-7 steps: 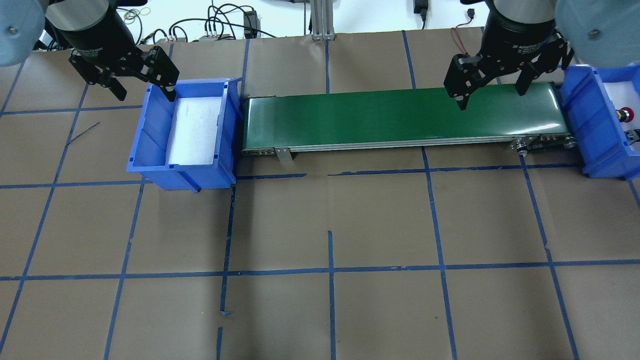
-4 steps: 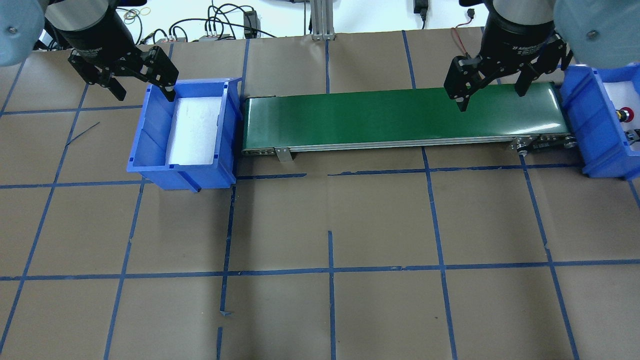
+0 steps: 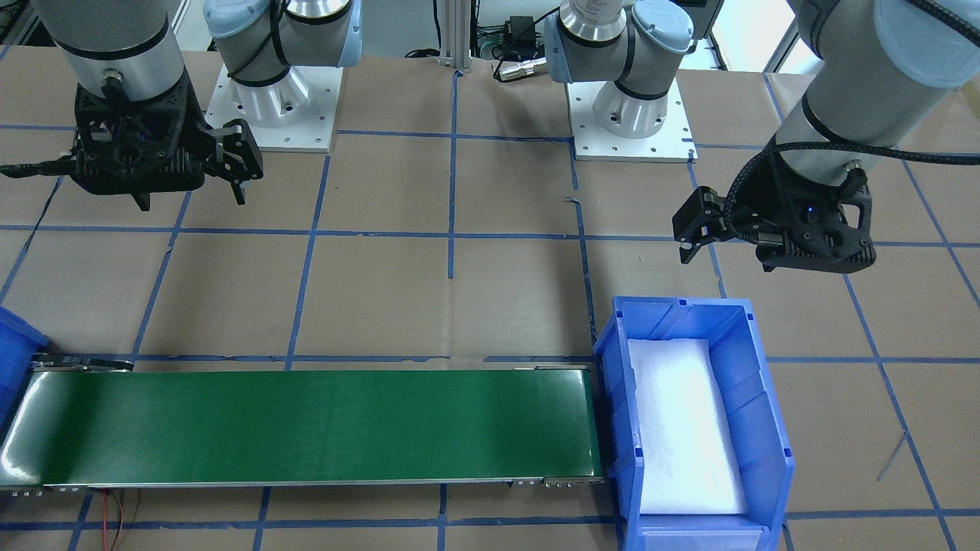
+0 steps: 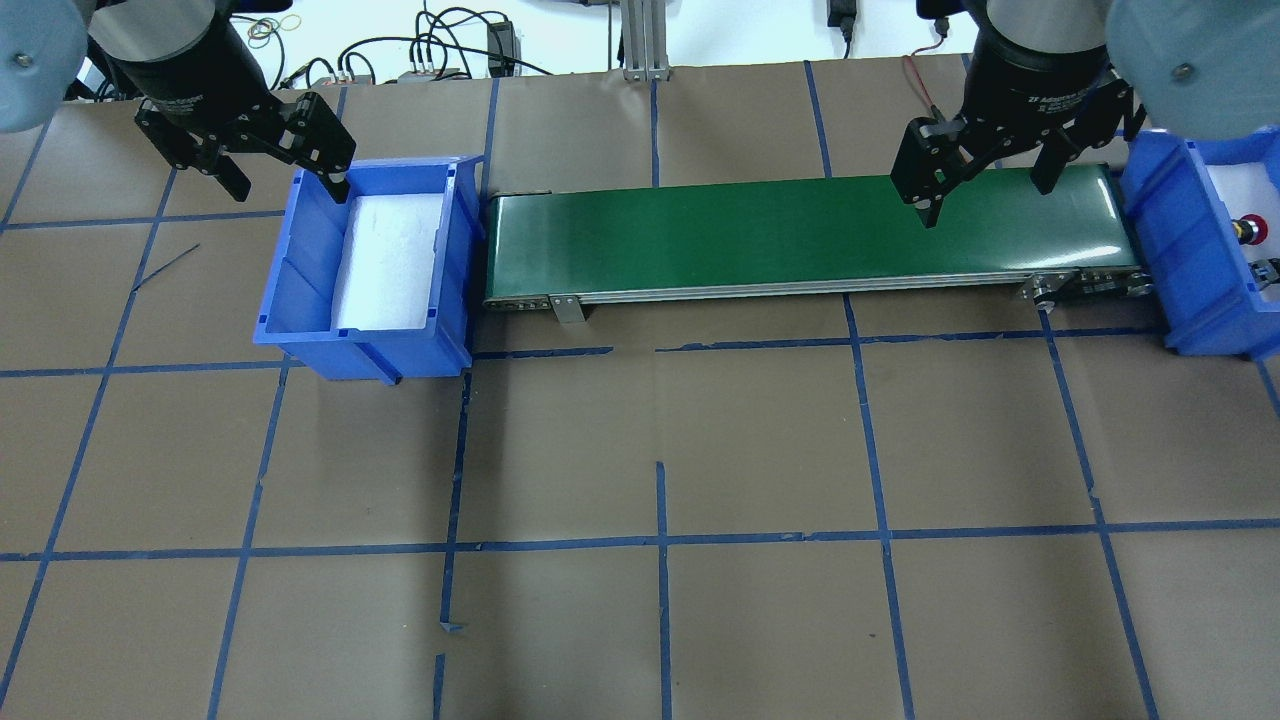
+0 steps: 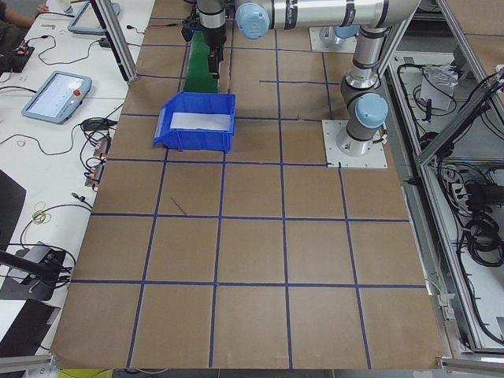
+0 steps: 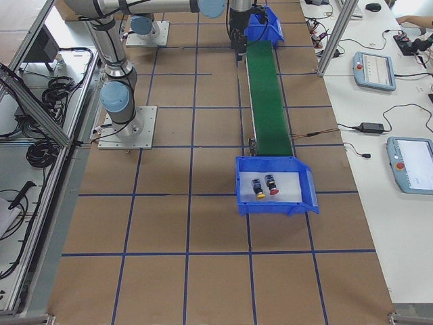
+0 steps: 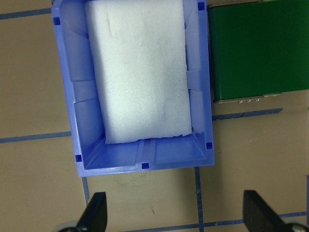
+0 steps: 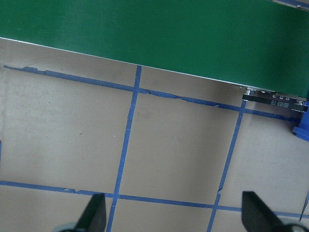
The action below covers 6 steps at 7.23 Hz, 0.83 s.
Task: Transport two buttons from left to right
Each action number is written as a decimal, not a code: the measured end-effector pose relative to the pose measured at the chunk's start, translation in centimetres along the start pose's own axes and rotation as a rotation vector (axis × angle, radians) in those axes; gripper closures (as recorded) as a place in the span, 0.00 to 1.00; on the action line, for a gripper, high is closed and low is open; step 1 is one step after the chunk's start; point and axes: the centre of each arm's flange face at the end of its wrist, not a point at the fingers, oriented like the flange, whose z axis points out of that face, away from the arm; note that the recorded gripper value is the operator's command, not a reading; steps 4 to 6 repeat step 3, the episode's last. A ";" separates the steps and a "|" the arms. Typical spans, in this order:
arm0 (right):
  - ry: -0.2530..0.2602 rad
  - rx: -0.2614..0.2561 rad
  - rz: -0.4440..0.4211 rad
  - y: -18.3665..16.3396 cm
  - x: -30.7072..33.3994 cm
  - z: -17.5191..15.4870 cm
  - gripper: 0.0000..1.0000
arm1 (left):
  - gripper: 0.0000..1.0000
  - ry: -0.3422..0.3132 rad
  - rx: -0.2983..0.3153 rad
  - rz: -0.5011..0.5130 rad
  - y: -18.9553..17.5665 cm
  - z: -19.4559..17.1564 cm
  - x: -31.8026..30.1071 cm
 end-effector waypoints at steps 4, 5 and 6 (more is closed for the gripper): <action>-0.008 0.000 -0.005 0.0 -0.1 0.1 0.00 | 0.00 0.000 -0.001 -0.001 0.0 0.1 0.0; -0.008 0.000 -0.005 0.0 -0.1 0.1 0.00 | 0.00 0.000 -0.001 -0.001 0.0 0.1 0.0; -0.008 0.000 -0.005 0.0 -0.1 0.1 0.00 | 0.00 0.000 -0.001 -0.001 0.0 0.1 0.0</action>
